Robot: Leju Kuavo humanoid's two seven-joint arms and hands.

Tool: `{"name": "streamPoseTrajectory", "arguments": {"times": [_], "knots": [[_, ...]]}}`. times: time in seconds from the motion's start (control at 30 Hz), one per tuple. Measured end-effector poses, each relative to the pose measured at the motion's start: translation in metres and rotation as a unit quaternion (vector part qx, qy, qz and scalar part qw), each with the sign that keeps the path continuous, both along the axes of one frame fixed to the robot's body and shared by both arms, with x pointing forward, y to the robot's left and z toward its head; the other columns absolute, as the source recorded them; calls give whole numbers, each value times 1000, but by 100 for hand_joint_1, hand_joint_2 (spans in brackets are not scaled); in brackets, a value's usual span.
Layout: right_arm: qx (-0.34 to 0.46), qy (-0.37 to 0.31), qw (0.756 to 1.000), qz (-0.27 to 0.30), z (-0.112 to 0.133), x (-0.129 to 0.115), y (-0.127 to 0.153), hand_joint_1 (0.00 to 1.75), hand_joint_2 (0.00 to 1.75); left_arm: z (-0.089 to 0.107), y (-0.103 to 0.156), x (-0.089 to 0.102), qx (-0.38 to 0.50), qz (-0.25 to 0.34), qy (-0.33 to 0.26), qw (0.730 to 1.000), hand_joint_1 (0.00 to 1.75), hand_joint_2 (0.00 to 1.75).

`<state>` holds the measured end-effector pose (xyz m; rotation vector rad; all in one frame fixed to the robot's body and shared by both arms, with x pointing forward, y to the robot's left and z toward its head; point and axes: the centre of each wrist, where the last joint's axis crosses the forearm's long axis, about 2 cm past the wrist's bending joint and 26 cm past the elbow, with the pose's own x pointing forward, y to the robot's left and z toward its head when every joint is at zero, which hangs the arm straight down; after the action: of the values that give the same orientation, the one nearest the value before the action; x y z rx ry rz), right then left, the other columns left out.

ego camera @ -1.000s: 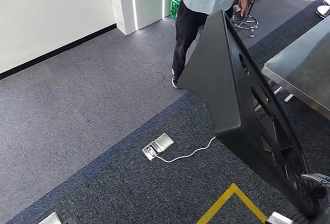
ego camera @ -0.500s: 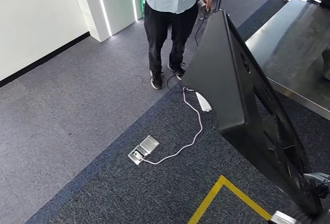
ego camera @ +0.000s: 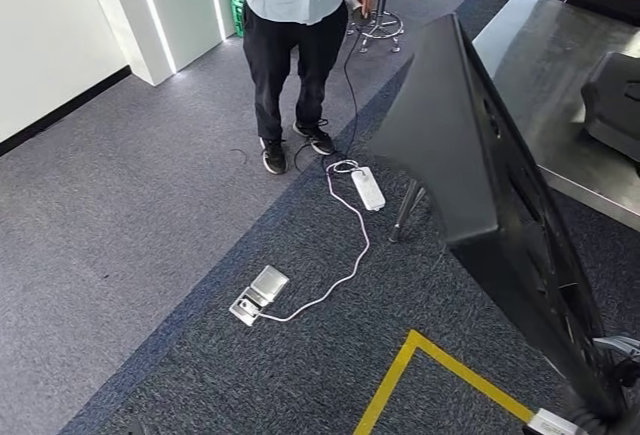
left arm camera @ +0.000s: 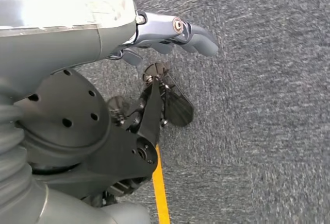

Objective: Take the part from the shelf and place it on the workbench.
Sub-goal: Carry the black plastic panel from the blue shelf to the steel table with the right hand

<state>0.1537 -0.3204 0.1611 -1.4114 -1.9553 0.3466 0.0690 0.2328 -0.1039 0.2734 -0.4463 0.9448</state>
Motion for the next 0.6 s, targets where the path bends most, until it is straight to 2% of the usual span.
{"name": "streamPoseTrajectory", "arguments": {"times": [0.6], "knots": [[3,1,1000,-3,-3,10,-4,175,175,0,2,0,2,0,-6,1000,0,175]]}}
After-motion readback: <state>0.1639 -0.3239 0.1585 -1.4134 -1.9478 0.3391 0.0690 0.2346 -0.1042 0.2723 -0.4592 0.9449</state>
